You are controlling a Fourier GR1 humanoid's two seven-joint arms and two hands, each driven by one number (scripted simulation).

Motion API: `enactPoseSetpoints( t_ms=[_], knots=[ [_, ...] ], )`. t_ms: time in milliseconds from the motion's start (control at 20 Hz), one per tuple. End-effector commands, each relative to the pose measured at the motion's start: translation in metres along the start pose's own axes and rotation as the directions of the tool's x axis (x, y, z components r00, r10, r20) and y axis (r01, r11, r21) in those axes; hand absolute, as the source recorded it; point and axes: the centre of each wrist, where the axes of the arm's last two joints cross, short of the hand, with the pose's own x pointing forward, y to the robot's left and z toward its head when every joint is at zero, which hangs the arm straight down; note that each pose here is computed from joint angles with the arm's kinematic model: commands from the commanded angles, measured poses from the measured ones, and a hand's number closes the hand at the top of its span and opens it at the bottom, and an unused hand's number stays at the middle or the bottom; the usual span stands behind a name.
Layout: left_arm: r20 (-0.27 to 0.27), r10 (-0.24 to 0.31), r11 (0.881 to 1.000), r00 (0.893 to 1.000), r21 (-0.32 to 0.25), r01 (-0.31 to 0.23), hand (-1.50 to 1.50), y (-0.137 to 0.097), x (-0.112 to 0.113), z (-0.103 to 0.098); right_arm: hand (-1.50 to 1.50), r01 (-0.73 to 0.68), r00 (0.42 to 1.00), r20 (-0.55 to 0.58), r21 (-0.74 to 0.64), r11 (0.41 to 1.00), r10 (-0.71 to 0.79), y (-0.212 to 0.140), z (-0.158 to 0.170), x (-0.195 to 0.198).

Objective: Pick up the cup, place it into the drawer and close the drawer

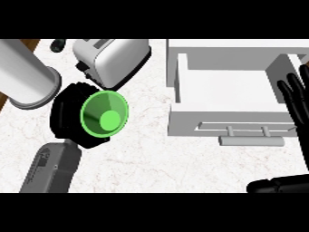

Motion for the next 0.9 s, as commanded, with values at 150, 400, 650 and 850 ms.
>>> enactPoseSetpoints(
  t_ms=[150,400,650,850],
  knots=[
    [0.034,0.000,1.000,0.999,-0.031,0.001,1.50,-0.050,0.038,-0.058,-1.50,0.008,1.000,0.002,0.012,1.000,-0.008,0.004,-0.002,-0.001],
    [0.022,-0.022,0.999,1.000,-0.048,0.023,1.50,-0.090,0.068,-0.081,-1.50,-0.018,1.000,0.011,-0.007,1.000,0.018,-0.010,0.004,-0.006],
    [0.018,-0.075,0.995,0.997,-0.058,0.075,1.50,-0.117,0.086,-0.133,-1.50,-0.008,1.000,-0.002,0.006,1.000,0.008,-0.012,-0.009,-0.009],
    [0.041,-0.121,0.989,0.992,-0.075,0.124,1.50,-0.139,0.072,-0.142,-1.50,0.001,1.000,0.003,0.012,1.000,-0.001,-0.006,-0.006,-0.018]
  ],
)
